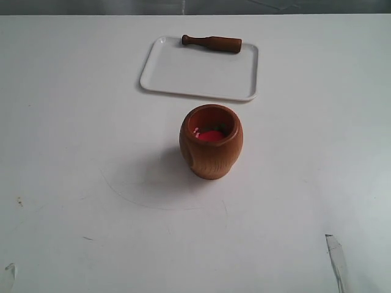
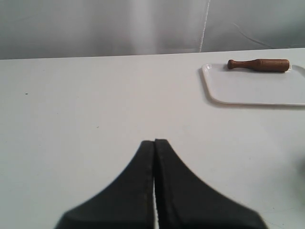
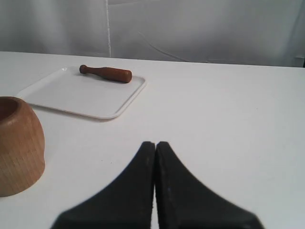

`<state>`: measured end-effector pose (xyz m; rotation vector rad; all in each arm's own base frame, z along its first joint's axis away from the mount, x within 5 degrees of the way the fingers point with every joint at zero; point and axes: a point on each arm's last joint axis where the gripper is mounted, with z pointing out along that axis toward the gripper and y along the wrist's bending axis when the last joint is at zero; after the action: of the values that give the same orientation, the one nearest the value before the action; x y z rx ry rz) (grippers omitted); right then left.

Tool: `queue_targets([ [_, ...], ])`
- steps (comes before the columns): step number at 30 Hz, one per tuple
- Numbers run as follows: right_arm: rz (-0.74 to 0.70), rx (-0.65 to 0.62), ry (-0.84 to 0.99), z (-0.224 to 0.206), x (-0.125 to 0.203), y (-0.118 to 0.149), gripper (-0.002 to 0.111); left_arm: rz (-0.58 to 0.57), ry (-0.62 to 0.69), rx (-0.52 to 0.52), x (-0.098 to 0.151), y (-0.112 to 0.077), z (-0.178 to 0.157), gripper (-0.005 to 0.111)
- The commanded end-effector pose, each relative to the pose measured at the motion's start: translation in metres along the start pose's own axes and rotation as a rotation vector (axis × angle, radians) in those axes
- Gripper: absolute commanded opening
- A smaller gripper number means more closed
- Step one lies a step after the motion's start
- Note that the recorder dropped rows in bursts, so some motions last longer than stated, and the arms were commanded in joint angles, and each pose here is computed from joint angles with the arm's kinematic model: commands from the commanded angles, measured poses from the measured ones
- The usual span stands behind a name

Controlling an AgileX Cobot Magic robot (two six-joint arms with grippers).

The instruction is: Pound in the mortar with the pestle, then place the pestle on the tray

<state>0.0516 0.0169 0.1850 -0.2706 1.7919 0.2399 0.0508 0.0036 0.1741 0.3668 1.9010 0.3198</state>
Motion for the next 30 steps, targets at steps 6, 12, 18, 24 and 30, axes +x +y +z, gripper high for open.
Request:
queue_targets([
  [6, -0.039, 0.004, 0.009, -0.0002, 0.0018, -0.0005, 0.0, -0.012, -0.007, 0.008, -0.0004, -0.0006, 0.0, 0.0],
  [12, -0.041, 0.004, 0.009, -0.0002, 0.0018, -0.0005, 0.0, -0.012, -0.007, 0.008, -0.0004, -0.0006, 0.0, 0.0],
  [18, -0.041, 0.004, 0.009, -0.0002, 0.0018, -0.0005, 0.0, -0.012, -0.007, 0.008, -0.0004, -0.0006, 0.0, 0.0],
  [24, -0.035, 0.004, 0.009, -0.0002, 0.0018, -0.0005, 0.0, -0.012, -0.007, 0.008, -0.0004, -0.0006, 0.0, 0.0],
  [30, -0.035, 0.004, 0.009, -0.0002, 0.0018, -0.0005, 0.0, -0.012, -0.007, 0.008, -0.0004, -0.0006, 0.0, 0.0],
])
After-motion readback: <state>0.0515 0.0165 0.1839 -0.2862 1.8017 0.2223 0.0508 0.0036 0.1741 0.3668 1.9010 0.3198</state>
